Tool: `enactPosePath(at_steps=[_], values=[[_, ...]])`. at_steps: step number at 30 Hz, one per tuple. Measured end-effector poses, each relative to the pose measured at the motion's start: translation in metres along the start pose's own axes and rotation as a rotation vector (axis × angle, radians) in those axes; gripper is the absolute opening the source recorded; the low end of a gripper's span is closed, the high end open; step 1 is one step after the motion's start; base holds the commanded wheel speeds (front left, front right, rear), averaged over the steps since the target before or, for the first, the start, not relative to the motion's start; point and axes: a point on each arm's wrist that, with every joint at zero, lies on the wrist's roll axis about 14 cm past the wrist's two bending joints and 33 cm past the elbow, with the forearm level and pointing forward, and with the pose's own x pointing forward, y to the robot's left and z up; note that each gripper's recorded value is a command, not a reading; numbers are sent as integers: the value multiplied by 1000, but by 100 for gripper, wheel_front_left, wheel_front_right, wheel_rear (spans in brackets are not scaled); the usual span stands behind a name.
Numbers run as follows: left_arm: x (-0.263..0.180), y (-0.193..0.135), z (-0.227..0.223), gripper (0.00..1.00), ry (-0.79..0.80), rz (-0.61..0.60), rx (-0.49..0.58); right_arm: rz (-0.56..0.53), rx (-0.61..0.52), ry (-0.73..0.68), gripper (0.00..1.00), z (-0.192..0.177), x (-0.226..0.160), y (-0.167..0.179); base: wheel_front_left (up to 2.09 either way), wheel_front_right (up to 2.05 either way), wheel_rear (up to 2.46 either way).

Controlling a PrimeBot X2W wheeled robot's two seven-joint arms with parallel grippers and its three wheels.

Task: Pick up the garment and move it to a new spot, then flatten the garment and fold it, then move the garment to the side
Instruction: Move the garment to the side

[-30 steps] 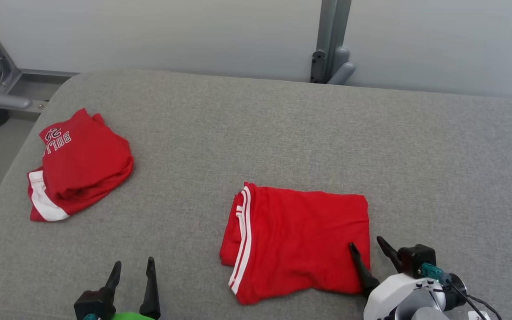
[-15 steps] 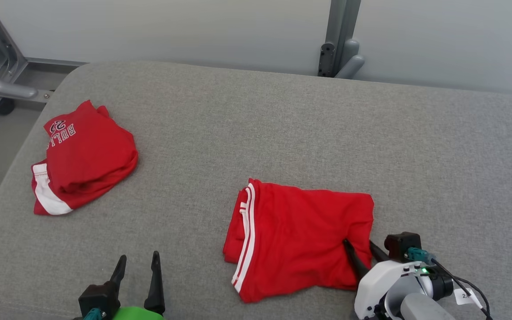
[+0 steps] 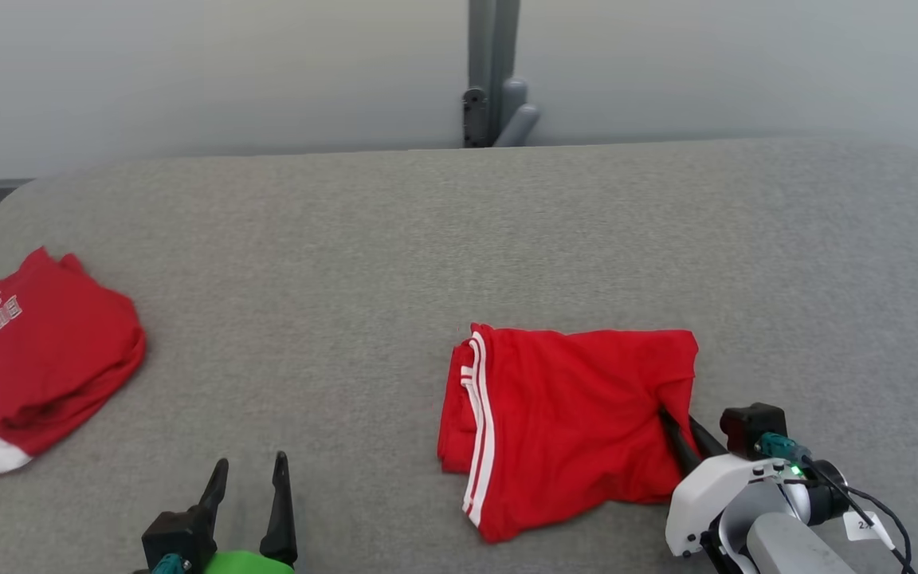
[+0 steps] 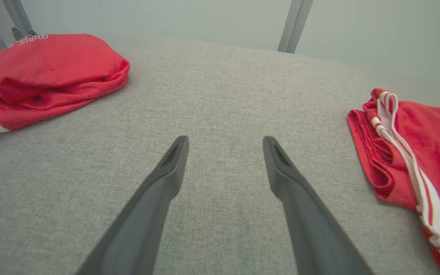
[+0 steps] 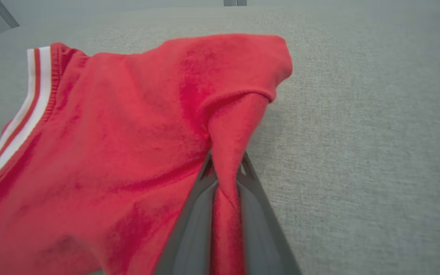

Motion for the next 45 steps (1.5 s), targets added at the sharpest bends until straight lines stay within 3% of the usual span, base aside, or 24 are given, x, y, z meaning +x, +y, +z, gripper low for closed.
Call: enactPosePath(at_steps=[17,23,32,36,45], values=[[46,-162,5,100,-3,-500,74,-302,41,-45,0,-7,-84,-88,0,0,0],[55,-190,-4,100,6,-602,115,-349,17,-65,0,8,-80,-113,0,0,0],[80,-173,2,100,-35,-590,176,-415,-113,-142,0,77,-43,-177,0,0,0],[94,-154,2,100,-40,-540,182,-494,-100,-155,0,98,-24,-217,0,0,0],[109,-103,-10,100,-11,-411,198,-631,-129,-59,0,87,7,-284,0,0,0]])
